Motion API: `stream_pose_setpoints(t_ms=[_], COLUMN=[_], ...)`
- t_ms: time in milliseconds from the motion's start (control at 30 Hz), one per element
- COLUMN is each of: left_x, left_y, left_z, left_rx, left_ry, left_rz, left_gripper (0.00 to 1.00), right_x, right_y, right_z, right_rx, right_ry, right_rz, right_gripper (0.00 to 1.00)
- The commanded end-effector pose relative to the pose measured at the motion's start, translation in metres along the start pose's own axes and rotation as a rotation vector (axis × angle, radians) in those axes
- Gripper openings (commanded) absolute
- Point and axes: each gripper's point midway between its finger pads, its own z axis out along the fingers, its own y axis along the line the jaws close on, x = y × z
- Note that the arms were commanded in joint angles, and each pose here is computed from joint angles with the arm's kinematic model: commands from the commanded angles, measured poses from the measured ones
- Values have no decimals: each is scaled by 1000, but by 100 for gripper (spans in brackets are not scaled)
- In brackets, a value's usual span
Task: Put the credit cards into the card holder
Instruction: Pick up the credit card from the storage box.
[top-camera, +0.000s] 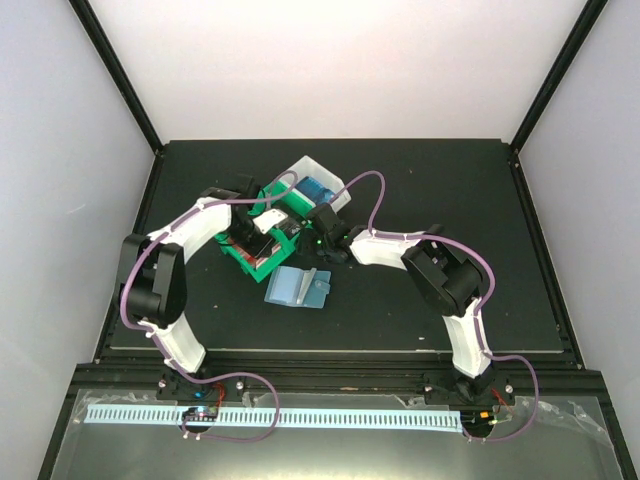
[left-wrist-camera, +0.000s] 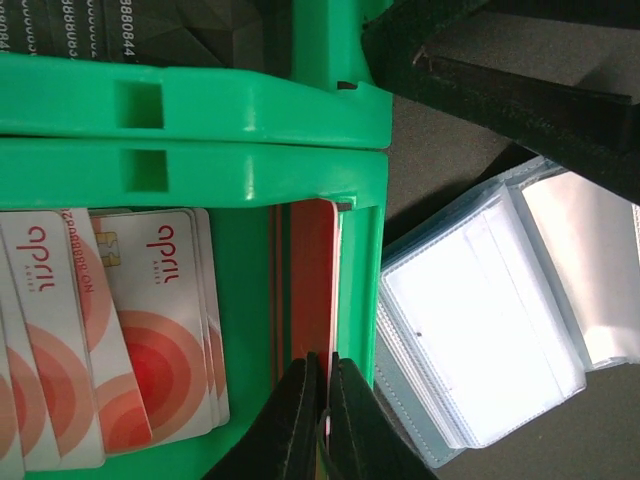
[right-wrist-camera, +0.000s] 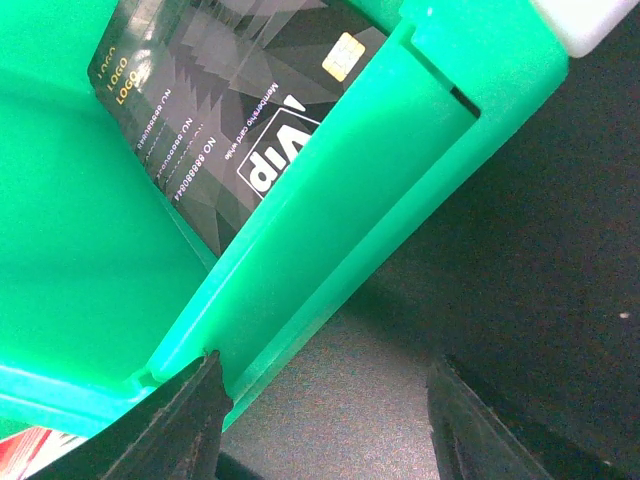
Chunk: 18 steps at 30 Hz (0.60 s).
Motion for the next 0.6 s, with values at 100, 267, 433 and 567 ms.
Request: stream_pose_setpoints(t_ms=[100, 267, 433, 567], left_x=[-14, -16, -22, -29], left_y=[-6, 2, 10, 7], left_z=[-27, -35, -54, -83], left_rx=[37, -5, -74, -119], left_ry=[-93, -121, -176, -264], left_rz=[1, -11, -27, -38], left_gripper=[2, 1, 2, 2], right_x=[34, 33, 27, 11], right_y=[-33, -32, -30, -21], right_z=[7, 6, -3, -23], right_rx=[133, 130, 139, 130], right_ry=[95, 91, 69, 15], right_rz=[-40, -41, -56, -75], right_gripper=[57, 57, 57, 58])
